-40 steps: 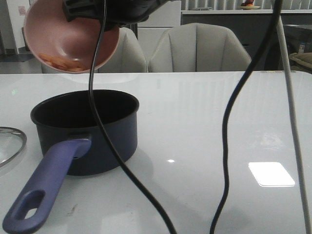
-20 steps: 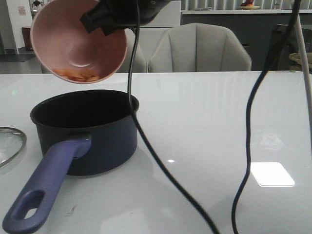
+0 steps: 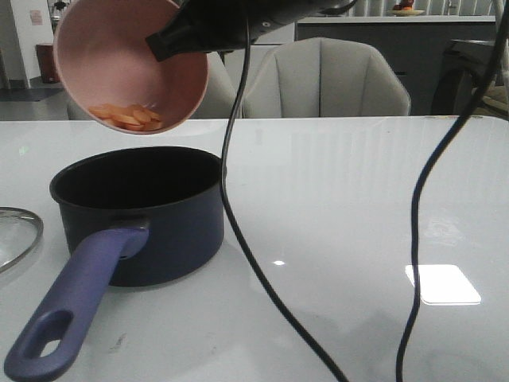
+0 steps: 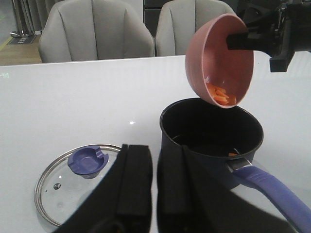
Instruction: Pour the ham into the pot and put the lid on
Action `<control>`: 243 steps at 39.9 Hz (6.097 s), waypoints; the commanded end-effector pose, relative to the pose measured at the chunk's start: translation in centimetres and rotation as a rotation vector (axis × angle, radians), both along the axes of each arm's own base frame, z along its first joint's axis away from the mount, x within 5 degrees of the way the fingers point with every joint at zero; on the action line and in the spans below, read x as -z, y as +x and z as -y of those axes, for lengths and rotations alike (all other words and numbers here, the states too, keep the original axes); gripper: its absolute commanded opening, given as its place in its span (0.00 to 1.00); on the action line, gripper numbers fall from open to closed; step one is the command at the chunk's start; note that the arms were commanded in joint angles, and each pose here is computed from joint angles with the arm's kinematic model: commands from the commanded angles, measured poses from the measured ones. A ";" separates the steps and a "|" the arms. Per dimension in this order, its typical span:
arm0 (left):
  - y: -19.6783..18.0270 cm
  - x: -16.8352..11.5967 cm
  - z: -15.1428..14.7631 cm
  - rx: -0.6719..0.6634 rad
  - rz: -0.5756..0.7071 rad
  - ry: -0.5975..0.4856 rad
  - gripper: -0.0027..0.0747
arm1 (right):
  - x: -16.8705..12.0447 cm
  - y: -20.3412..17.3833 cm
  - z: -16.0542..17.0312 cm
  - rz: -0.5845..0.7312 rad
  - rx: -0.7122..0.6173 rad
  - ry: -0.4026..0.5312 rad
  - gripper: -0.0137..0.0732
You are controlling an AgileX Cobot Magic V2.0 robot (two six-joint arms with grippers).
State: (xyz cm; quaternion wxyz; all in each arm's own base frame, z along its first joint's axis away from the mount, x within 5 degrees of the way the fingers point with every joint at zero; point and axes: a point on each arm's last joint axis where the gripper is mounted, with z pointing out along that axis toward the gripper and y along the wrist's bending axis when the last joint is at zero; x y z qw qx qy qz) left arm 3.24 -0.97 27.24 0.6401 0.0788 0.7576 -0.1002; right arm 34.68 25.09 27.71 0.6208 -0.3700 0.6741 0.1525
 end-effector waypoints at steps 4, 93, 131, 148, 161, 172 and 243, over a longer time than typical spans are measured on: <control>0.0 -1.4 0.0 0.000 0.081 -0.038 0.22 | -4.7 -0.9 0.7 0.186 -0.059 0.193 0.32; 0.0 -1.4 0.0 0.000 0.081 -0.038 0.22 | -3.3 -3.7 1.5 0.648 0.082 0.253 0.32; 0.0 -1.4 0.0 0.000 0.081 -0.038 0.22 | -0.4 -5.9 22.3 -0.593 0.903 0.272 0.32; 0.0 -1.4 0.0 0.000 0.081 -0.038 0.22 | 3.8 -7.3 18.8 -0.882 0.771 0.125 0.32; 0.0 -1.4 0.0 0.000 0.081 -0.038 0.22 | 6.7 -6.8 18.6 -1.009 0.775 0.024 0.36; 0.0 -1.4 0.0 0.000 0.081 -0.038 0.22 | 7.1 -4.6 18.5 -1.047 0.778 -0.034 0.59; 0.0 -1.5 0.0 -0.001 0.090 -0.038 0.22 | -1.8 -26.9 21.4 0.017 0.319 0.371 0.33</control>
